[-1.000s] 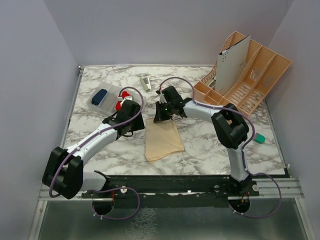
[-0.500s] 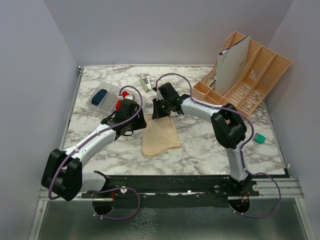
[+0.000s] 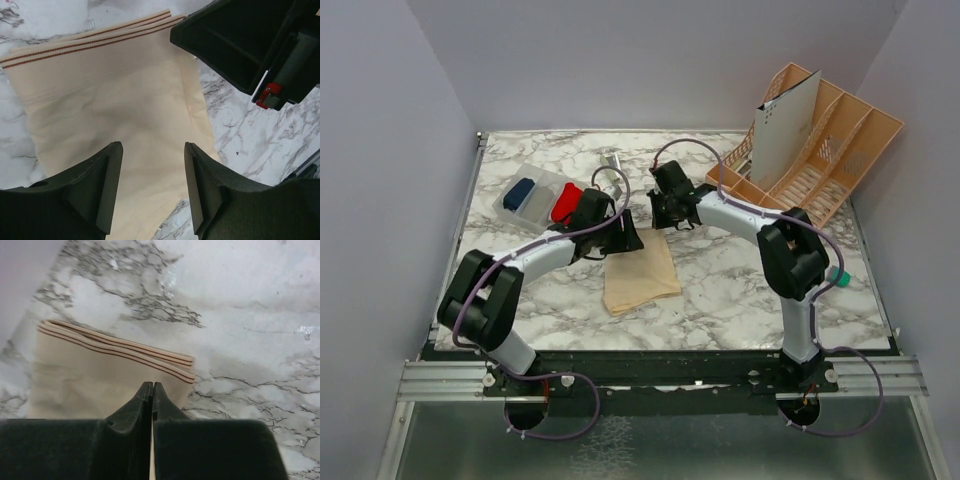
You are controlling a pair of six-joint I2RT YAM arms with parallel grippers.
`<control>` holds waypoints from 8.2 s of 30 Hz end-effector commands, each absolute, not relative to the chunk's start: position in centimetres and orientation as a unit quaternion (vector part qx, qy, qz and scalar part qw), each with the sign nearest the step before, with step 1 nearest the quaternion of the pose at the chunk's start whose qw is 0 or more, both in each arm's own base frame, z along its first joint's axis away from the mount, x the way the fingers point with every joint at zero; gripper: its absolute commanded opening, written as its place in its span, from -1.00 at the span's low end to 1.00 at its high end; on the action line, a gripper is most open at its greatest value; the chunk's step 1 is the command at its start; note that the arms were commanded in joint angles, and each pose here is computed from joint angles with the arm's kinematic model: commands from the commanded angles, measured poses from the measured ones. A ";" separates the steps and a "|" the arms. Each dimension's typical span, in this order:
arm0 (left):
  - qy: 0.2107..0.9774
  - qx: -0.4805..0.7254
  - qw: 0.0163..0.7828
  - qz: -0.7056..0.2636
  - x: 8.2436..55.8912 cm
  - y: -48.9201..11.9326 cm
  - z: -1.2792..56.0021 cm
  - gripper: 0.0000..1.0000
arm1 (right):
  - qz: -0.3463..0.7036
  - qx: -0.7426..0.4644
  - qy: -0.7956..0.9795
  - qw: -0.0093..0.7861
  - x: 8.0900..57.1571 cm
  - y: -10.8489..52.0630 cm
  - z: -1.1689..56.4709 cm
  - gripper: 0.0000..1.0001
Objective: Roll the underwear
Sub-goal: Fold the underwear at the center of the board.
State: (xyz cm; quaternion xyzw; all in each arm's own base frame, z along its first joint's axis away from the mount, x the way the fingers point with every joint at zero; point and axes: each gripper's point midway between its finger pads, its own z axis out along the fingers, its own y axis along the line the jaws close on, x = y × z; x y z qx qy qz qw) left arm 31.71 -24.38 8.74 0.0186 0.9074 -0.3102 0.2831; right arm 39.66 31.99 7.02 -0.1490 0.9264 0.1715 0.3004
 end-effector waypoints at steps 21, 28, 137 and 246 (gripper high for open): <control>0.957 0.044 0.211 -0.194 28.6 -22.3 0.7 0.14 | 0.093 -0.208 0.925 0.305 41.2 30.2 4.1 -0.70; 0.903 0.014 0.298 -0.309 30.8 -25.7 8.7 0.25 | 0.171 -0.202 0.906 0.331 38.7 31.0 9.5 -0.63; 0.902 0.112 0.221 -0.354 27.5 -33.4 7.0 0.30 | 0.277 -0.088 0.939 0.183 17.7 25.8 2.9 -0.79; 0.895 0.363 0.259 -0.034 10.2 -36.5 2.1 -1.00 | 0.237 0.030 0.949 0.205 26.7 20.3 0.9 -0.28</control>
